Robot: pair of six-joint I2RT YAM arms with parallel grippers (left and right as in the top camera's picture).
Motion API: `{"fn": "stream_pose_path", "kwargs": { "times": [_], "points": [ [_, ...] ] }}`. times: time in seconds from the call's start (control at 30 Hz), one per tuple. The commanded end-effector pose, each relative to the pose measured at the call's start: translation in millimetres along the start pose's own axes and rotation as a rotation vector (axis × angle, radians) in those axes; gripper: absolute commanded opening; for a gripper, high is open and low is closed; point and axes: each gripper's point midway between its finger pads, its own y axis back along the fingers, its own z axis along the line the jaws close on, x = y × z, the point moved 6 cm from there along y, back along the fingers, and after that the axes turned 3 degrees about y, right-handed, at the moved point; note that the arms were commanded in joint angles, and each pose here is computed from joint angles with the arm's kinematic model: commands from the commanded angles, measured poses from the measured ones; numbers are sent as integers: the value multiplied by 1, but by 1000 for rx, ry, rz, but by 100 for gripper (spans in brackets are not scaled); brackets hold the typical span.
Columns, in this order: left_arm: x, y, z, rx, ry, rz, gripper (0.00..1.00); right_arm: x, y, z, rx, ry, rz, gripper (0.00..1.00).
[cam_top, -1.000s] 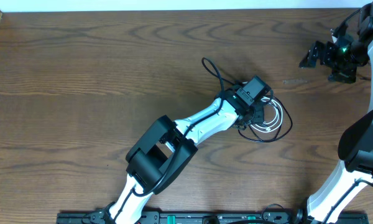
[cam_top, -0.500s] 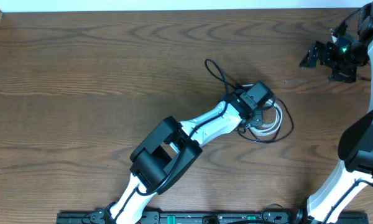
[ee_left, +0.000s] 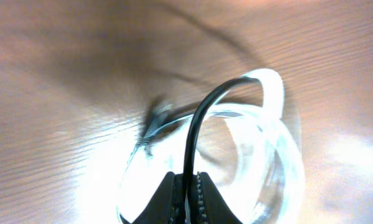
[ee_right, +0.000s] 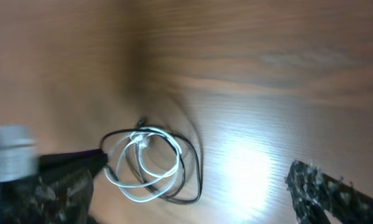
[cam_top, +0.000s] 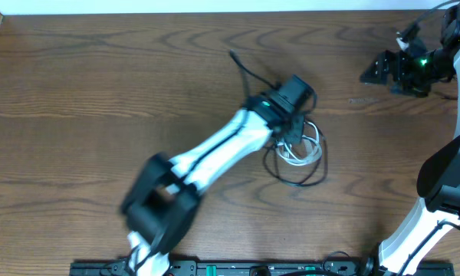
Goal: Untangle cables
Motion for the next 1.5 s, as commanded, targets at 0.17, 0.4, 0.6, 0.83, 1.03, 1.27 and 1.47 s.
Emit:
{"fn": "stream_pose_path", "kwargs": {
  "times": [0.17,0.4,0.6,0.83,1.03,1.27,1.47],
  "points": [
    [-9,142,-34,301,-170,-204,8,12,20,70,-499,398,-131,92],
    [-22,159,-27,326,-159,-273,8,24,23,74,-520,413,-92,91],
    [-41,170,-18,449,-98,-292,8,27,20,75,-503,415,-63,89],
    [-57,187,-14,607,-66,-305,8,27,2,99,-503,503,-20,84],
    [-57,194,-21,687,-47,-282,8,14,-24,112,-373,504,14,87],
    [-54,196,-24,729,-26,-243,8,-6,-44,129,-270,450,-25,84],
    [-66,203,-19,748,11,-294,8,-4,-60,136,-148,515,4,88]
  ]
}}
